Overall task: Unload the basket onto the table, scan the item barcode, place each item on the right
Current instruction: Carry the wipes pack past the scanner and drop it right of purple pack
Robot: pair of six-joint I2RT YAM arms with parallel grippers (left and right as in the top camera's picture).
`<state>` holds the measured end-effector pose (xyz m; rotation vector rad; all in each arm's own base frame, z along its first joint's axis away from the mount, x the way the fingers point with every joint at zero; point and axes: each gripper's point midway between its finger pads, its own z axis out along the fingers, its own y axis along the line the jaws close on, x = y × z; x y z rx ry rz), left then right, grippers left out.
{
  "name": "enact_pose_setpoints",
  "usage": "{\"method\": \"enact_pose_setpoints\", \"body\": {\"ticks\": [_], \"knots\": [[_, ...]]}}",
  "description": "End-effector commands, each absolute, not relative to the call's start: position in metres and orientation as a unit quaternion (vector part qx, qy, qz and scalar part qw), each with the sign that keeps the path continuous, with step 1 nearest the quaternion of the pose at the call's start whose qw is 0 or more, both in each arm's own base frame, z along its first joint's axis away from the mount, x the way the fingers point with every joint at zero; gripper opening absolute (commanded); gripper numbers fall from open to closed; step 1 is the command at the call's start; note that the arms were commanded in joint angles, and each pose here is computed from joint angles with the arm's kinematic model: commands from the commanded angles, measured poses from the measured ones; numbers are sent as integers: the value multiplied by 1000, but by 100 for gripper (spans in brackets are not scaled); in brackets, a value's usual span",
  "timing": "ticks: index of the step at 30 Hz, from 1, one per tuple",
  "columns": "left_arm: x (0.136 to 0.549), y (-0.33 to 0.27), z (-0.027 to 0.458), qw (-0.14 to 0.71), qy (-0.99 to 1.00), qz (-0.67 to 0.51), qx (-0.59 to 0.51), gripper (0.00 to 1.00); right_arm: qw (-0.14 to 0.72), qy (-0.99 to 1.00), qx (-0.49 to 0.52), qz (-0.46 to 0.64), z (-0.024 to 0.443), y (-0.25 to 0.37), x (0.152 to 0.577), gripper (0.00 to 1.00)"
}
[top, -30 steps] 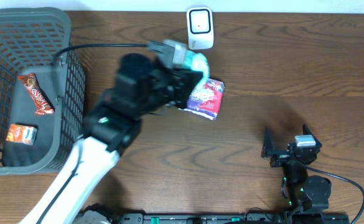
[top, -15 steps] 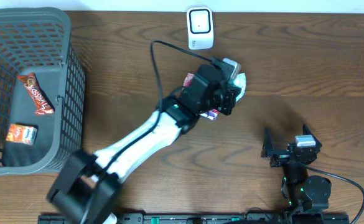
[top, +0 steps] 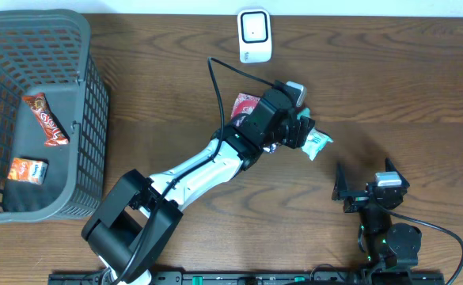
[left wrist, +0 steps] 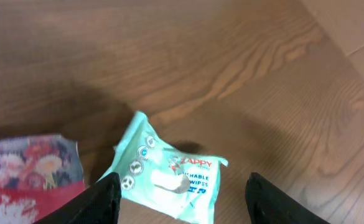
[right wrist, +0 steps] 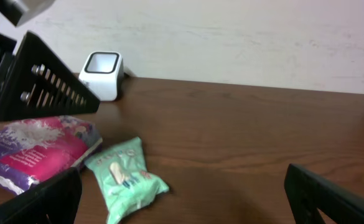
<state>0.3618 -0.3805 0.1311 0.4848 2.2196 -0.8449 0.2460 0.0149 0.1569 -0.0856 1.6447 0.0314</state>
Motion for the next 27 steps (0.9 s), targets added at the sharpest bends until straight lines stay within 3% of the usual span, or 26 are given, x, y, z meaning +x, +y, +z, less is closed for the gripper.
{"method": "enact_pose_setpoints", "body": {"ticks": [1,7,9,10,11,18,23,24,27], "knots": [[379,-374,157,387,843,-333,172,64,678,733,-44,14,156,17,246,99],[408,-331,220,452,814,-339,132,64,678,733,-44,14,156,17,246,99],[418,-306,244,476,806,-334,111,71,678,733,-44,14,156,17,246,99],[425,-281,263,495,799,-328,92,80,678,733,-44,14,156,17,246,99],[429,-262,277,509,795,-321,77,83,678,733,-44,14,156,17,246,99],[434,-99,374,621,742,-249,-41,84,678,733,-44,14,156,17,246,99],[417,-10,398,663,728,-152,-82,86,678,733,-44,14,156,17,246,99],[415,9,396,662,730,-132,-104,93,678,733,-44,14,156,17,246,99],[404,79,377,644,738,-43,-196,97,678,733,-44,14,156,17,246,99]]}}
